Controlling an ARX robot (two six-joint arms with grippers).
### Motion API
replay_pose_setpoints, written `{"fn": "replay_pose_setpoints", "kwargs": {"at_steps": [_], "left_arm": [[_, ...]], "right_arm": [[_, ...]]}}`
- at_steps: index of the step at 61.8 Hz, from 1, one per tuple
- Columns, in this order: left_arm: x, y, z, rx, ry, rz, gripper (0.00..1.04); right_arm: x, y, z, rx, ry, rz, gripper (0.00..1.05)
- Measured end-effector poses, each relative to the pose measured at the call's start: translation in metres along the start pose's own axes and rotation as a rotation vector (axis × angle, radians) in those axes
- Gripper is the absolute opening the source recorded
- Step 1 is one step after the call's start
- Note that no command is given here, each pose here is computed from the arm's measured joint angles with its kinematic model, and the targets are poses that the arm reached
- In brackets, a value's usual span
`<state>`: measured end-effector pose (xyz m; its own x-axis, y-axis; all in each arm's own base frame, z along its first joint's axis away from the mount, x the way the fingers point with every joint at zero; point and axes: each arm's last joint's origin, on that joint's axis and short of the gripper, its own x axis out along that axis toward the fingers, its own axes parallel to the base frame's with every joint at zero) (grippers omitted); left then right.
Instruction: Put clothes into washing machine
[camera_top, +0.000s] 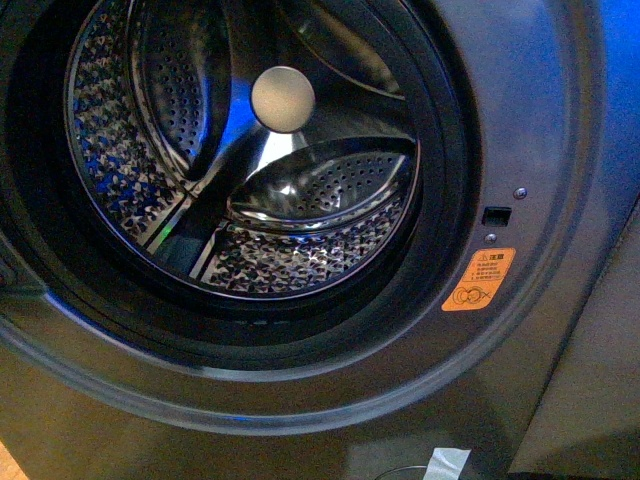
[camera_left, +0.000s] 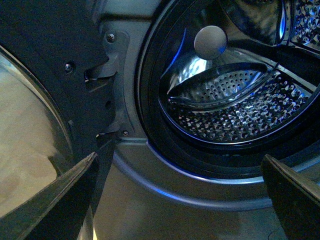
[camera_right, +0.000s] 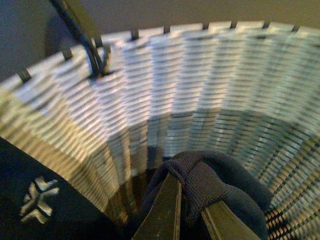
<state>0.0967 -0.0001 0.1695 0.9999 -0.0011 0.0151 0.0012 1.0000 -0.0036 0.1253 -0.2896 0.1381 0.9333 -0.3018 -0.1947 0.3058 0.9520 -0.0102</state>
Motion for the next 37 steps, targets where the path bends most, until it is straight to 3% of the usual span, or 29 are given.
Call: {"fn": "replay_pose_setpoints", "kwargs": {"at_steps": [20, 37], "left_arm": [[0.0, 0.0, 0.0, 0.0, 0.0, 0.0, 0.98], [0.0, 0.0, 0.0, 0.0, 0.0, 0.0, 0.98]], "right_arm": [[-0.027, 0.026, 0.104, -0.052, -0.243, 0.092, 0.03], [-0.038, 0.071, 0.226, -0.088, -0.479, 0.22, 0.03]]}}
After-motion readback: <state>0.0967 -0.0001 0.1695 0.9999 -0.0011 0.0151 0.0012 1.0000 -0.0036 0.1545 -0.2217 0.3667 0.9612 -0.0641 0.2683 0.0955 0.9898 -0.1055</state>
